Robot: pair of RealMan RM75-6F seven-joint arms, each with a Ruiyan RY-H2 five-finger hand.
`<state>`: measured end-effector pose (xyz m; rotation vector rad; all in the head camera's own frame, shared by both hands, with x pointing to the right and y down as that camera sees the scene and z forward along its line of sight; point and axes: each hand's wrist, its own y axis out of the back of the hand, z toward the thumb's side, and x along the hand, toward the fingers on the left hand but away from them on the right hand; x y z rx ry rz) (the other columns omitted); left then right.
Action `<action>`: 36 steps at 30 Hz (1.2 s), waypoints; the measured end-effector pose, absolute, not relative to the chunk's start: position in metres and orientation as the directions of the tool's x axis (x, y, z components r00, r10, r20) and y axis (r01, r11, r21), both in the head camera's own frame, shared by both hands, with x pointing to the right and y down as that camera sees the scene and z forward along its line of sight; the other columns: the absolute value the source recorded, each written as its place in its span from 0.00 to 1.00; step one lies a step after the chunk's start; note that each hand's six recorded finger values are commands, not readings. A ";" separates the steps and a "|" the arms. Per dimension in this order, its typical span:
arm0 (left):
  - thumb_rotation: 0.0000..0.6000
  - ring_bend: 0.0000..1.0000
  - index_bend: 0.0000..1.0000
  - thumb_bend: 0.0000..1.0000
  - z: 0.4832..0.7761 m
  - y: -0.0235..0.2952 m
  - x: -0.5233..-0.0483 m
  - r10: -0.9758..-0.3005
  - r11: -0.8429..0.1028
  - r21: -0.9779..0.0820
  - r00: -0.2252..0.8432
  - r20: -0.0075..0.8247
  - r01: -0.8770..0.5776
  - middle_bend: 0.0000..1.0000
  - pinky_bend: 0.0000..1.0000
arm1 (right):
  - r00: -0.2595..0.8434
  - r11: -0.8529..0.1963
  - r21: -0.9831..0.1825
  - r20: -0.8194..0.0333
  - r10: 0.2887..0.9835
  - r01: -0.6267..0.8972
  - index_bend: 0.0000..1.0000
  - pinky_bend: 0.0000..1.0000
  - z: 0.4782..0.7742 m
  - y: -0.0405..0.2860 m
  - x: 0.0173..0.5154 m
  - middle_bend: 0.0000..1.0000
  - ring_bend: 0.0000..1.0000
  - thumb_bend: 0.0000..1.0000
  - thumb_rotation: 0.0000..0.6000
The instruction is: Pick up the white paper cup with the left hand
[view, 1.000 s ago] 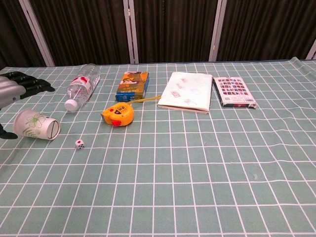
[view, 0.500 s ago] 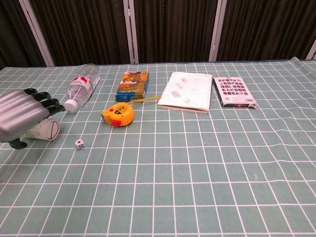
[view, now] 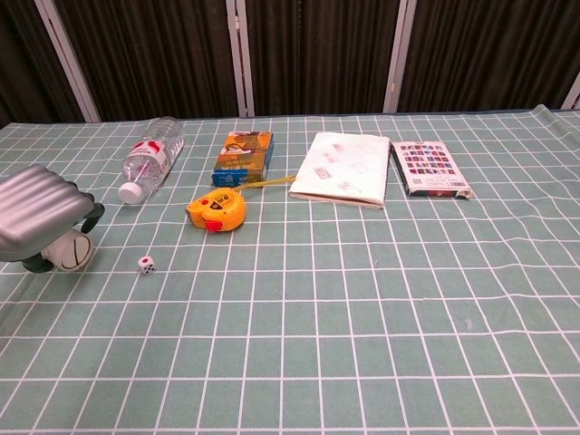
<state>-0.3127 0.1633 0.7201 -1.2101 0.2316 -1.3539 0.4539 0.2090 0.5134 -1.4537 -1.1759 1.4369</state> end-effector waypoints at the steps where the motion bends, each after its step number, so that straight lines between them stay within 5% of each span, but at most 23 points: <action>1: 1.00 0.42 0.49 0.03 0.717 0.162 -0.313 -0.827 -0.241 -0.768 0.288 0.482 0.593 0.42 0.46 | -0.059 -0.283 -0.954 -0.289 0.955 0.094 0.00 0.00 0.513 0.209 0.454 0.00 0.00 0.00 1.00; 10: 1.00 0.42 0.50 0.04 0.682 0.143 -0.312 -0.878 -0.313 -0.889 0.256 0.405 0.333 0.41 0.46 | -0.057 -0.283 -0.954 -0.289 0.956 0.094 0.00 0.00 0.513 0.210 0.453 0.00 0.00 0.00 1.00; 16: 1.00 0.40 0.50 0.04 0.660 0.128 -0.315 -0.895 -0.408 -0.908 0.236 0.378 -0.095 0.41 0.45 | -0.055 -0.284 -0.954 -0.290 0.955 0.095 0.00 0.00 0.513 0.210 0.452 0.00 0.00 0.00 1.00; 21: 1.00 0.39 0.50 0.04 0.660 0.124 -0.313 -0.885 -0.466 -0.750 0.240 0.399 -0.470 0.41 0.43 | -0.052 -0.290 -0.953 -0.296 0.954 0.091 0.00 0.00 0.515 0.210 0.451 0.00 0.00 0.00 1.00; 25: 1.00 0.38 0.50 0.04 0.672 0.127 -0.307 -0.851 -0.488 -0.499 0.265 0.453 -0.716 0.40 0.43 | -0.055 -0.291 -0.953 -0.296 0.953 0.089 0.00 0.00 0.516 0.210 0.451 0.00 0.00 0.00 1.00; 30: 1.00 0.38 0.50 0.04 0.693 0.132 -0.298 -0.805 -0.491 -0.286 0.304 0.509 -0.823 0.40 0.43 | -0.062 -0.292 -0.952 -0.298 0.953 0.088 0.00 0.00 0.517 0.209 0.453 0.00 0.00 0.00 1.00; 36: 1.00 0.38 0.50 0.04 0.718 0.138 -0.291 -0.770 -0.522 -0.248 0.325 0.550 -0.816 0.40 0.43 | -0.065 -0.291 -0.952 -0.298 0.952 0.091 0.00 0.00 0.516 0.209 0.455 0.00 0.00 0.00 1.00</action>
